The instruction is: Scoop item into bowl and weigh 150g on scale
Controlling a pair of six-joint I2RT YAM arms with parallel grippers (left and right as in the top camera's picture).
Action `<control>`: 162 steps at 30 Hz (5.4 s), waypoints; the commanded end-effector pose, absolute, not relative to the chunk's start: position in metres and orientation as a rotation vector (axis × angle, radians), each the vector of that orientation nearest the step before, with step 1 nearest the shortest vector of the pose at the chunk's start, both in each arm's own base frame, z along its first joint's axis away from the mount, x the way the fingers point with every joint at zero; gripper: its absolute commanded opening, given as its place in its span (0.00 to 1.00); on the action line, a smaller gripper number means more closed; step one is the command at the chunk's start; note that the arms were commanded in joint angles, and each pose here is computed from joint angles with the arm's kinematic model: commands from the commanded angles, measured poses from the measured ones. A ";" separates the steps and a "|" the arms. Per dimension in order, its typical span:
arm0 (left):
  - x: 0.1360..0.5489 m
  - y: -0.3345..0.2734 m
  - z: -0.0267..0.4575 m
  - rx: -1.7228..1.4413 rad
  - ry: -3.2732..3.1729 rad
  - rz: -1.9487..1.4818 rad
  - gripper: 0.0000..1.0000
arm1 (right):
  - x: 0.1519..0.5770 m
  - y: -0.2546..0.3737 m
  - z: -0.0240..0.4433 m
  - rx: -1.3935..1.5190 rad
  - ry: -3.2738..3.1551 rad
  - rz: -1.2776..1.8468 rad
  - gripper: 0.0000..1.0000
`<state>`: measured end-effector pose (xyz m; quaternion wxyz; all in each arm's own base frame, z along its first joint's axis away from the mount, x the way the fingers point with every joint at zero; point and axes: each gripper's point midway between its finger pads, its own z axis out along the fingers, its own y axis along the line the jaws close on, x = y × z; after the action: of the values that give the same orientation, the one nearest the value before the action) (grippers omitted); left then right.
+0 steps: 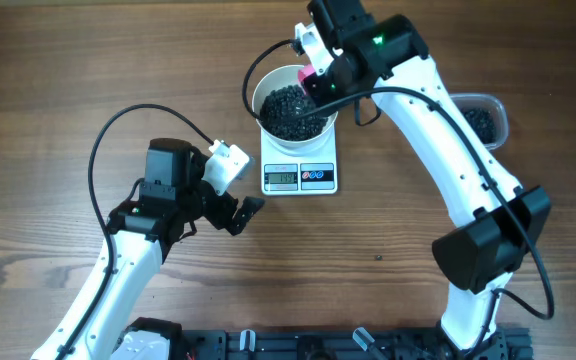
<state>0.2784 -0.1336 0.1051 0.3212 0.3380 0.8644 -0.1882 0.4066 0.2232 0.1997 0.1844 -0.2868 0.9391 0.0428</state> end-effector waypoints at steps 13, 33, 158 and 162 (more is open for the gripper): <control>0.276 -0.135 0.103 0.884 2.276 -0.517 1.00 | 0.405 0.228 0.211 -1.069 2.507 -0.007 0.04; 0.276 -0.135 0.103 0.884 2.276 -0.517 1.00 | 0.409 0.240 0.214 -0.956 2.516 0.088 0.04; 0.276 -0.135 0.103 0.884 2.276 -0.517 1.00 | 0.267 -0.067 0.298 0.683 2.577 0.285 1.00; 0.276 -0.135 0.103 0.884 2.276 -0.517 1.00 | 0.232 -0.051 0.341 0.635 2.407 0.246 1.00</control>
<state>0.2784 -0.1336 0.1051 0.3212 0.3380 0.8644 -0.1882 0.2450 -0.0563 0.3237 0.2807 0.2324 0.9260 0.0984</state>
